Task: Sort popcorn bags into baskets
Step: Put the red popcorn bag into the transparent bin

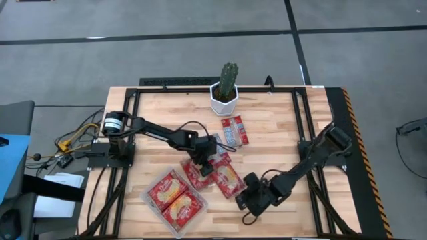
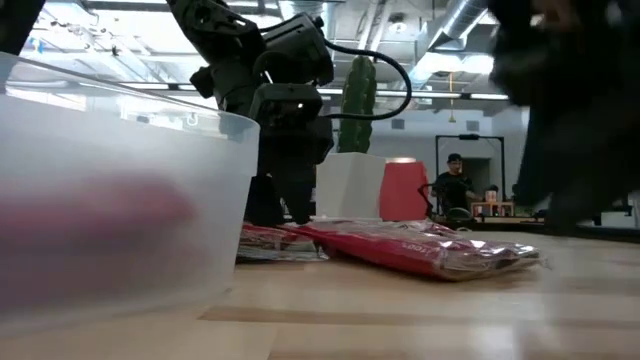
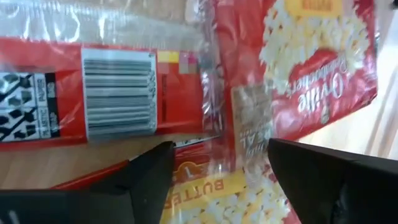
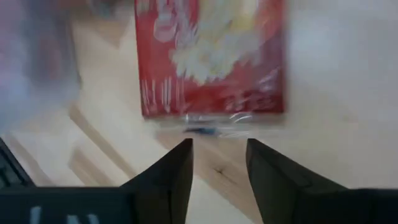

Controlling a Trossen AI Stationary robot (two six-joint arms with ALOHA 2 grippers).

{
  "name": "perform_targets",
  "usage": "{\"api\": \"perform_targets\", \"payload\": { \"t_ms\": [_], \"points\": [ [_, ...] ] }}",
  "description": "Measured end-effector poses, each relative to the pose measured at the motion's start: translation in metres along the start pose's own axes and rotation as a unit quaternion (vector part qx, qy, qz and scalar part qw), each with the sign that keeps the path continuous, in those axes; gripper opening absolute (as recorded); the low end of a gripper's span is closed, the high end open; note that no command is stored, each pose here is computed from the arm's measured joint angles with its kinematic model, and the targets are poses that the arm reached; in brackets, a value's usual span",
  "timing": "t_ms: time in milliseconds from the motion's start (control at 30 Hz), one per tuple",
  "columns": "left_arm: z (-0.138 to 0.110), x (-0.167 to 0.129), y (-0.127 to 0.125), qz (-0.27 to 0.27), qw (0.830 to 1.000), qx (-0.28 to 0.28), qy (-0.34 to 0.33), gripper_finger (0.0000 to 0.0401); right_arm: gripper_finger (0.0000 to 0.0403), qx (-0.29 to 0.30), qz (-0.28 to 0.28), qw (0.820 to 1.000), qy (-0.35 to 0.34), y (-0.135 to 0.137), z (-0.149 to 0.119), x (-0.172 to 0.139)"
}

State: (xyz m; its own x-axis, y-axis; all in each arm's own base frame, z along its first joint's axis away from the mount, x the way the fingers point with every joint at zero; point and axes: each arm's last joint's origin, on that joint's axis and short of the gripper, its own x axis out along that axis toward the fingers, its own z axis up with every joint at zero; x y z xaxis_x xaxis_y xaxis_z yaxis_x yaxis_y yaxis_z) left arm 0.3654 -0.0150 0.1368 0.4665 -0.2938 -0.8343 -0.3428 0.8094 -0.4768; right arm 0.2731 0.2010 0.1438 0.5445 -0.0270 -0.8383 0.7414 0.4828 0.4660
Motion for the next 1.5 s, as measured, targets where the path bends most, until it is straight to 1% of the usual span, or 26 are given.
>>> {"api": "perform_targets", "payload": {
  "t_ms": [67,233,333,400,567,700,833,967,1033,1067,1133,1200,1267,1333,1400,1500],
  "points": [
    [0.001,-0.001,-0.001,-0.007,1.000,0.001,-0.002,0.0247,0.0162,-0.002,0.003,1.000,0.023,0.000,-0.004,0.014],
    [0.003,0.000,-0.002,-0.018,1.000,0.000,-0.011,0.0240,0.0157,0.003,0.005,1.000,0.015,-0.001,-0.008,0.030],
    [0.004,0.000,-0.004,-0.024,1.000,0.002,-0.017,0.0239,0.0161,0.004,-0.007,1.000,0.014,-0.002,-0.001,0.030],
    [0.005,0.000,-0.004,-0.028,0.999,0.005,-0.024,0.0239,0.0163,-0.009,-0.019,1.000,0.011,-0.004,0.006,0.032],
    [0.008,-0.001,-0.006,-0.038,0.998,0.011,-0.038,0.0239,0.0160,-0.040,-0.023,0.999,0.019,-0.003,0.023,0.036],
    [0.008,-0.001,-0.007,-0.049,0.998,0.013,-0.035,0.0239,0.0153,-0.065,-0.021,0.998,0.016,-0.003,0.034,0.039],
    [0.008,-0.001,-0.007,-0.050,0.998,0.013,-0.034,0.0239,0.0148,-0.083,-0.019,0.996,0.006,-0.002,0.040,0.040],
    [0.009,-0.002,-0.005,-0.048,0.998,0.010,-0.036,0.0239,0.0152,-0.081,-0.014,0.997,-0.011,-0.001,0.042,0.033],
    [0.010,-0.002,-0.003,-0.046,0.998,0.007,-0.037,0.0239,0.0155,-0.075,-0.023,0.997,-0.026,-0.002,0.042,0.026],
    [0.011,-0.002,-0.002,-0.044,0.998,0.005,-0.037,0.0239,0.0156,-0.066,-0.021,0.997,-0.027,-0.002,0.043,0.021],
    [0.012,-0.003,0.000,-0.045,0.998,0.001,-0.038,0.0239,0.0157,-0.031,0.001,0.999,-0.024,0.004,0.043,0.006],
    [0.014,-0.004,0.002,-0.046,0.998,-0.002,-0.041,0.0239,0.0156,-0.002,0.016,1.000,-0.020,0.006,0.036,-0.011],
    [0.015,-0.005,0.004,-0.046,0.998,-0.008,-0.041,0.0239,0.0154,0.024,0.023,0.999,-0.032,0.006,0.027,-0.023],
    [0.016,-0.005,0.005,-0.047,0.998,-0.013,-0.042,0.0239,0.0154,0.056,0.014,0.997,-0.043,0.002,0.019,-0.032],
    [0.016,-0.005,0.006,-0.047,0.998,-0.017,-0.042,0.0239,0.0159,0.104,0.005,0.993,-0.057,-0.002,0.012,-0.038],
    [0.016,-0.005,0.006,-0.047,0.998,-0.017,-0.042,0.0239,0.0187,0.179,0.001,0.981,-0.070,-0.007,0.002,-0.038]
  ]
}}
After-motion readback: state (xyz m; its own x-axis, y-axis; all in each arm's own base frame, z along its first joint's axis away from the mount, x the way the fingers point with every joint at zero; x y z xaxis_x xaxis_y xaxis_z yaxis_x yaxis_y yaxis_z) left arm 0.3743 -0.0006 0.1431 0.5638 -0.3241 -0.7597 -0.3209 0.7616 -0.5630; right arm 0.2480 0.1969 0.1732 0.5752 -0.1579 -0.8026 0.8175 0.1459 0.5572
